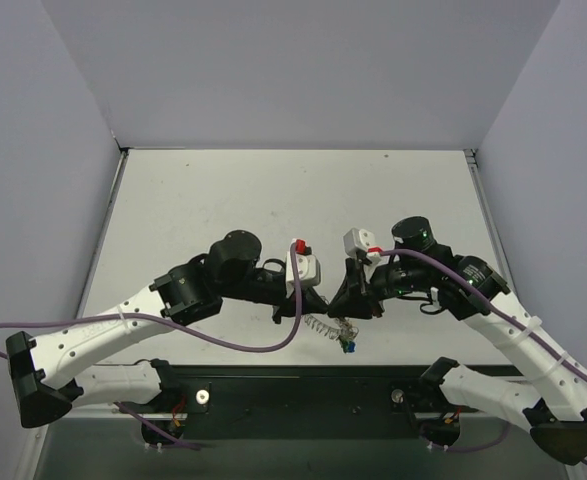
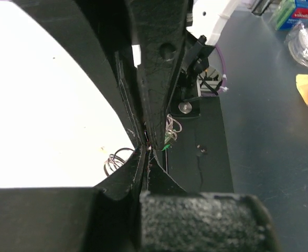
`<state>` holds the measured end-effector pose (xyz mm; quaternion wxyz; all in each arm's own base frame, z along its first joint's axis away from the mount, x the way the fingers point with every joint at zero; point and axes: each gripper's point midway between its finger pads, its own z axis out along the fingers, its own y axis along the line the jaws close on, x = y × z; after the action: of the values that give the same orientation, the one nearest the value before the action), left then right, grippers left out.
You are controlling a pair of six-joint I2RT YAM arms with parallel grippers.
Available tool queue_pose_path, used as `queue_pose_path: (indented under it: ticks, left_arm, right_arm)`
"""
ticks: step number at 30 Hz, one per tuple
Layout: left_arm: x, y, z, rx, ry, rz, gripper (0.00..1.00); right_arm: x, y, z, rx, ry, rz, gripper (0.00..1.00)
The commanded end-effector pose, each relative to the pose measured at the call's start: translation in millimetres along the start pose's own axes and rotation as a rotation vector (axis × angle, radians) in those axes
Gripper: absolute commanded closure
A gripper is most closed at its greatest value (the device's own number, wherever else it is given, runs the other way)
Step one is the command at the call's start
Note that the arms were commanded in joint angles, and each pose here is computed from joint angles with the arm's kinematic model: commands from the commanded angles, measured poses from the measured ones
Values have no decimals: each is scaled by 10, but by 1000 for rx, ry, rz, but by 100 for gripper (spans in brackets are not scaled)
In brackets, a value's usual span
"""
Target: Put the keys on the keyring
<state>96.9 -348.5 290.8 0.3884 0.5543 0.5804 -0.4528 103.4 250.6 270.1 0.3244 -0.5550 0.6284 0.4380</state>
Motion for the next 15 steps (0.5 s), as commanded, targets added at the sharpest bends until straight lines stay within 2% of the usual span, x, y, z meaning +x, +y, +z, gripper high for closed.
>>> queue_pose_path:
  ticks: [1,3,4,5,7,11,15]
  left_arm:
    - [-11,19,15,-28,-68,-23,100]
    - [-172,20,-44,-50,-161,16,100]
    - [-199,10,-59,-57,-188,-24,100]
    - [-281,20,-101,-73,-250,-4,100]
    - [-327,21,-139,-87,-298,-20,100]
    - [-460,-21,-220,-84,-412,6,100]
    - [-527,-63,-270,-71,-490,14,100]
  right_arm:
    - [-408,52,-157,58,-152,-153,79]
    - [-428,4,-173,97,-179,-166,70]
    - [-445,-31,-222,144,-195,-173,63]
    - [-456,-42,-240,161,-207,-167,61]
    - [-495,-68,-295,204,-239,-187,55]
    - [-532,-97,-343,231,-273,-185,49]
    - [-508,-91,-312,205,-267,-171,48]
